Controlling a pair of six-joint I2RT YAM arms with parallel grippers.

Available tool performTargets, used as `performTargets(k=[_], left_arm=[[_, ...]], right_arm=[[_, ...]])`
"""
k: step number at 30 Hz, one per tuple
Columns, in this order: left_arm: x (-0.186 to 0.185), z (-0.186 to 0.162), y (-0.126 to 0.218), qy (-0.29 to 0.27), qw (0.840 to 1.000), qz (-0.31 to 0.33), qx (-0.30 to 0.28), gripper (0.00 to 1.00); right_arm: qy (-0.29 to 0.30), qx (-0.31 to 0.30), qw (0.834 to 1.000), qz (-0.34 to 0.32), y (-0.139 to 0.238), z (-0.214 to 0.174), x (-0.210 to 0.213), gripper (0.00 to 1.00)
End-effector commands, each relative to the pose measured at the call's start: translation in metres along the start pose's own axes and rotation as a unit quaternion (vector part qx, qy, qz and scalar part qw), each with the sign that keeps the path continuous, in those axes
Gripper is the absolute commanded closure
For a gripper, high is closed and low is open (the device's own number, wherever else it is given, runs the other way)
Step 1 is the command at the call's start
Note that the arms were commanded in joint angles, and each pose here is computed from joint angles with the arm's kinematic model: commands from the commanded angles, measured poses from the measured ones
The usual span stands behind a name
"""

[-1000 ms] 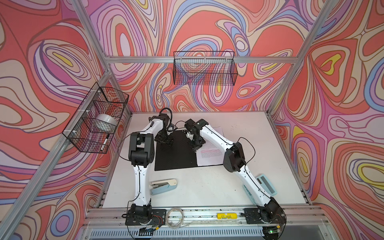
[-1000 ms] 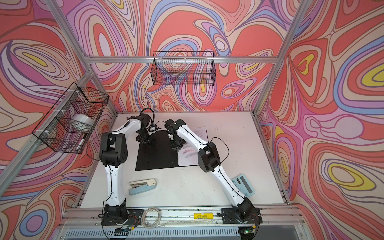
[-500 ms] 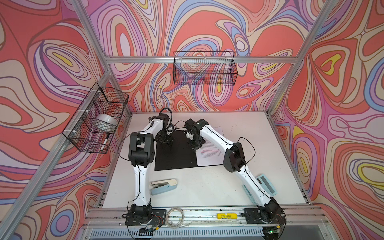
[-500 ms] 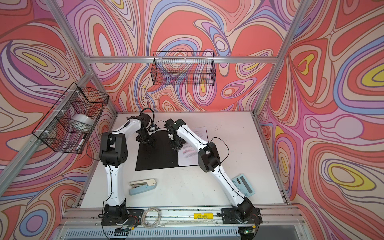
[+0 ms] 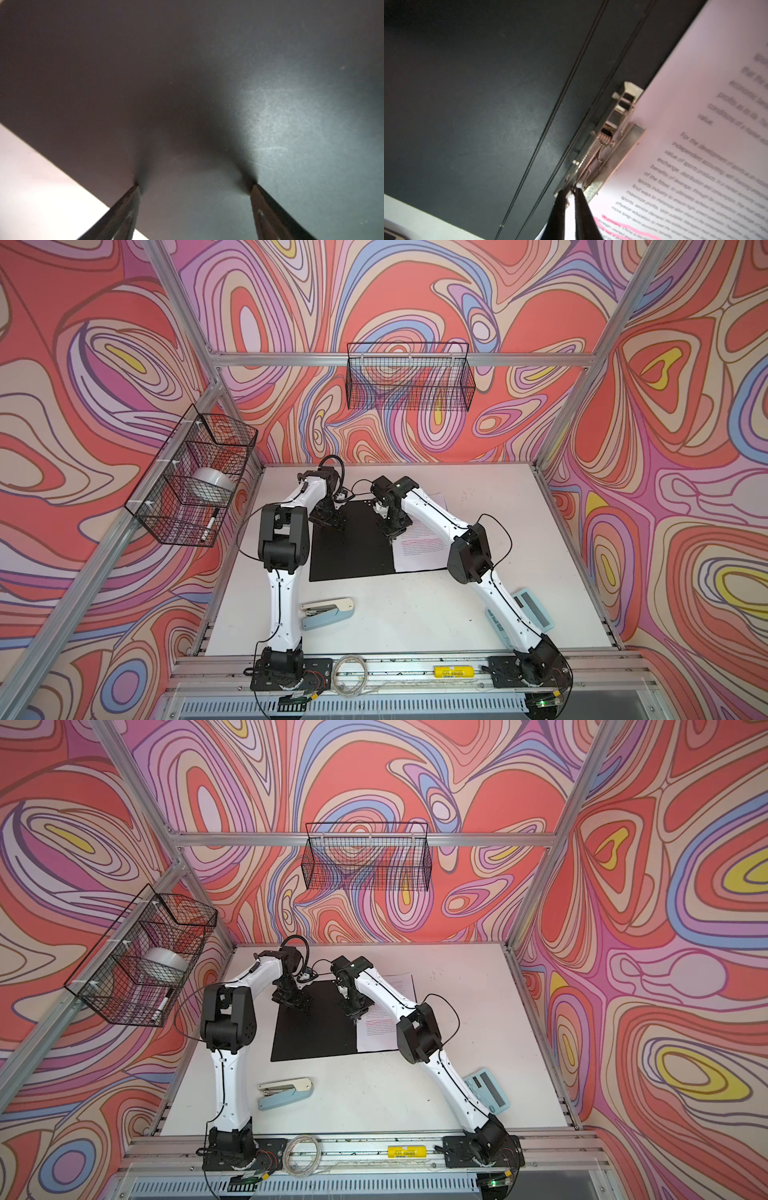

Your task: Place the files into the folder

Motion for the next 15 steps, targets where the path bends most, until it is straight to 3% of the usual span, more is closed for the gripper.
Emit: performTargets(k=[1, 9, 15], left_arm=[[0.005, -0.015, -0.033, 0.008, 0.999, -0.007, 0.044, 0.16], [0.0, -0.006, 0.032, 0.0, 1.0, -0.014, -0.009, 0.16], [-0.014, -0.02, 0.079, 0.011, 0.998, -0.023, -0.051, 0.1]], right_arm=[[-0.006, -0.08, 0.997, 0.0, 0.045, 0.024, -0.002, 0.86], [-0.05, -0.235, 0.97, 0.034, 0.144, 0.057, -0.009, 0.83], [-0.111, -0.248, 0.962, 0.036, 0.173, 0.045, -0.047, 0.81]])
Point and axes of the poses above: each gripper's point midway between its finger pads, its own y axis back along the fingers, its own x axis along the line the jaws close on, z = x × y, the point moved 3 cm from there along y, back along the fingers, and after that the axes turned 7 degrees about -y, right-handed, at the moved point
